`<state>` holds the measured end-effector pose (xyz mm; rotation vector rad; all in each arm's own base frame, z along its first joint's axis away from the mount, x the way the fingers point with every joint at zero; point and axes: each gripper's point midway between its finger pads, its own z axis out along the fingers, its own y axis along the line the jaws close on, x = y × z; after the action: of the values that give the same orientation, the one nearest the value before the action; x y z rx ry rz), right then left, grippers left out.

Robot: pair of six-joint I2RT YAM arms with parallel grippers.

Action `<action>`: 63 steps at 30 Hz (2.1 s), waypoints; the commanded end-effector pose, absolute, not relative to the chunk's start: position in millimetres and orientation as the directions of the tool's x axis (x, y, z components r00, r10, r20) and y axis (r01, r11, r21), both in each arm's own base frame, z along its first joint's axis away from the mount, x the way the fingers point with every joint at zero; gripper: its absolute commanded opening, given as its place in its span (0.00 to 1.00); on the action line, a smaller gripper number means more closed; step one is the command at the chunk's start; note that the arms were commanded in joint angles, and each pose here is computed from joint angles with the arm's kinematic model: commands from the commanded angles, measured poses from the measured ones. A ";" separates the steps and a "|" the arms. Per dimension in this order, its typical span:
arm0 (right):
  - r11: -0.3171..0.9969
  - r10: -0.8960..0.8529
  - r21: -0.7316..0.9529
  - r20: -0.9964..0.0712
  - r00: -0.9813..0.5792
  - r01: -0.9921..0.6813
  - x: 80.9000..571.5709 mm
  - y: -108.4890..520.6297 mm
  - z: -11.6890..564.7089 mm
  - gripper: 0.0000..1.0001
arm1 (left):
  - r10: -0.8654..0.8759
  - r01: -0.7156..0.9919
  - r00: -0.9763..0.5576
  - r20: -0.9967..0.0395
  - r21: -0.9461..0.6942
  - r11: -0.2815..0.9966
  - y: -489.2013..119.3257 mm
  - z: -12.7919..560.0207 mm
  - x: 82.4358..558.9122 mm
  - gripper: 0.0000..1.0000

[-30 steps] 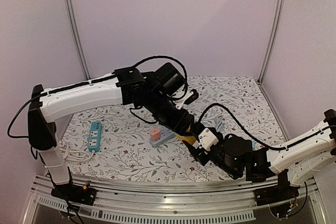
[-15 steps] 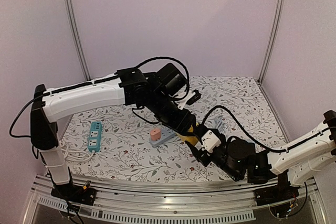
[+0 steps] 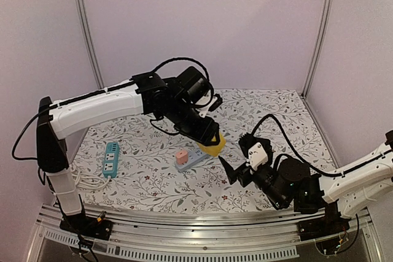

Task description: Insert the plug

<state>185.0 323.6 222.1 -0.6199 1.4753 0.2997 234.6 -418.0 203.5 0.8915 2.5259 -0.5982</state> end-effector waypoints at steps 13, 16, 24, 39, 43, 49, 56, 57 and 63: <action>0.862 -0.024 0.065 -0.985 -0.168 -0.503 229.6 284.7 222.2 0.99 | 0.579 0.723 -0.531 -0.619 0.026 0.690 -380.8 237.9 279.0 0.00; 0.850 0.061 0.175 -0.970 -0.237 -0.497 232.1 275.8 224.4 0.99 | 0.613 0.725 -0.540 -0.577 0.051 0.687 -379.6 234.6 285.0 0.00; 0.861 0.117 0.235 -0.955 -0.273 -0.452 236.9 263.4 227.1 0.99 | 0.700 0.782 -0.536 -0.472 0.036 0.622 -398.7 207.6 290.9 0.00; 0.868 0.158 0.254 -0.956 -0.249 -0.426 237.0 251.1 235.8 0.99 | 0.728 0.788 -0.599 -0.334 -0.087 0.609 -414.9 139.4 320.5 0.00; 0.872 0.147 0.245 -0.957 -0.250 -0.424 237.8 251.8 233.5 0.99 | 0.724 0.776 -0.622 -0.297 -0.112 0.621 -409.9 124.2 327.8 0.00; 0.873 0.145 0.242 -0.958 -0.249 -0.424 238.9 253.5 232.9 0.99 | 0.715 0.765 -0.636 -0.290 -0.114 0.634 -404.8 115.7 340.1 0.00; 0.876 0.127 0.228 -0.959 -0.254 -0.424 240.9 257.1 228.6 0.99 | 0.713 0.752 -0.655 -0.251 -0.121 0.648 -395.1 99.5 348.7 0.00; 0.876 0.127 0.228 -0.959 -0.253 -0.424 240.9 257.2 228.8 0.99 | 0.711 0.750 -0.657 -0.251 -0.119 0.651 -394.1 98.5 350.5 0.00; 0.876 0.123 0.226 -0.959 -0.256 -0.427 241.1 258.3 227.7 0.99 | 0.690 0.727 -0.683 -0.242 -0.134 0.673 -384.2 92.5 362.4 0.00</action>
<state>238.5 257.4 220.8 -0.2410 1.7706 0.5261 348.8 -393.6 94.3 1.1898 2.6968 -0.3101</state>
